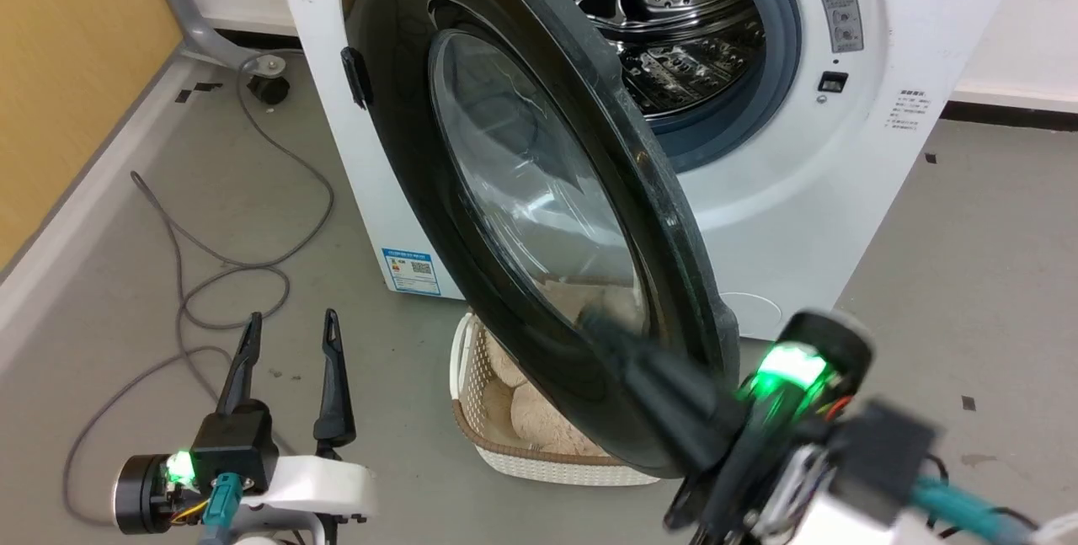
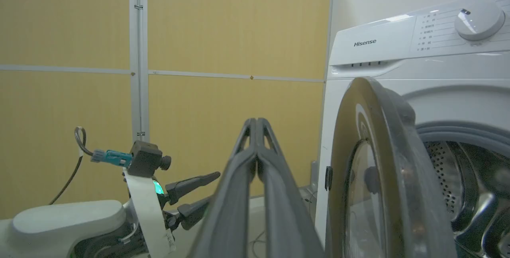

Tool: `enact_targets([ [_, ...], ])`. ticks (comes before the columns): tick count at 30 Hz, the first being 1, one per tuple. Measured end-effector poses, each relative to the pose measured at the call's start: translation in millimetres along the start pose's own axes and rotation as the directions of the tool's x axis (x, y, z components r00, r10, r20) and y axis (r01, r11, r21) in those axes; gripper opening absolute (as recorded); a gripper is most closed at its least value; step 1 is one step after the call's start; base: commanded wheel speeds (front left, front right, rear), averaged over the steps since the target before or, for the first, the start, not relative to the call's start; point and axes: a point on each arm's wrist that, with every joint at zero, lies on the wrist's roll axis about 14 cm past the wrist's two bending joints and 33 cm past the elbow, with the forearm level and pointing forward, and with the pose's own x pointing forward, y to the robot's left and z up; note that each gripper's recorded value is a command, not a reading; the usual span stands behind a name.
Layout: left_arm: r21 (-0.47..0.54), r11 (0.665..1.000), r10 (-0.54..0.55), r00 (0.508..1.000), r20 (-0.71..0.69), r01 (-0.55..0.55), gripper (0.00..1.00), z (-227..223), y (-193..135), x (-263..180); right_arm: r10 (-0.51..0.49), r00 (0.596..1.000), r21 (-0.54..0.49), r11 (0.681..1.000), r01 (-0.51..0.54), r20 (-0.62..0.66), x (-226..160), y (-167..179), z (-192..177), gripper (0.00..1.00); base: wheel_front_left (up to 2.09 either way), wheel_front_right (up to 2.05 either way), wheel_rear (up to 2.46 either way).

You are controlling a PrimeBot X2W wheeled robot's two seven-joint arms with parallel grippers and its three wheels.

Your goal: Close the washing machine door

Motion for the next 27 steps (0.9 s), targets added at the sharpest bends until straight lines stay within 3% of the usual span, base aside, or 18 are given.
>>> enact_targets([
  [7, -0.012, 1.000, 0.003, 1.000, 0.004, -0.003, 1.00, 1.4, -0.2, -0.2, 0.012, 0.974, -0.028, 0.999, -0.019, -0.224, -32.1, 4.0, -61.6, 0.00, 0.00, 0.00, 0.00],
  [11, -0.013, 1.000, 0.000, 1.000, 0.003, 0.000, 1.00, 0.4, -2.1, 2.0, -0.058, 0.940, -0.021, 0.998, 0.054, -0.336, -60.3, -9.4, -92.7, 0.00, 0.00, 0.00, 0.00],
  [27, -0.008, 0.998, -0.068, 0.997, -0.035, 0.067, 1.00, -15.3, -26.3, 9.5, -0.332, 0.857, -0.128, 0.943, 0.306, -0.394, -100.4, -93.8, -110.5, 0.00, 0.00, 0.00, 0.00],
])
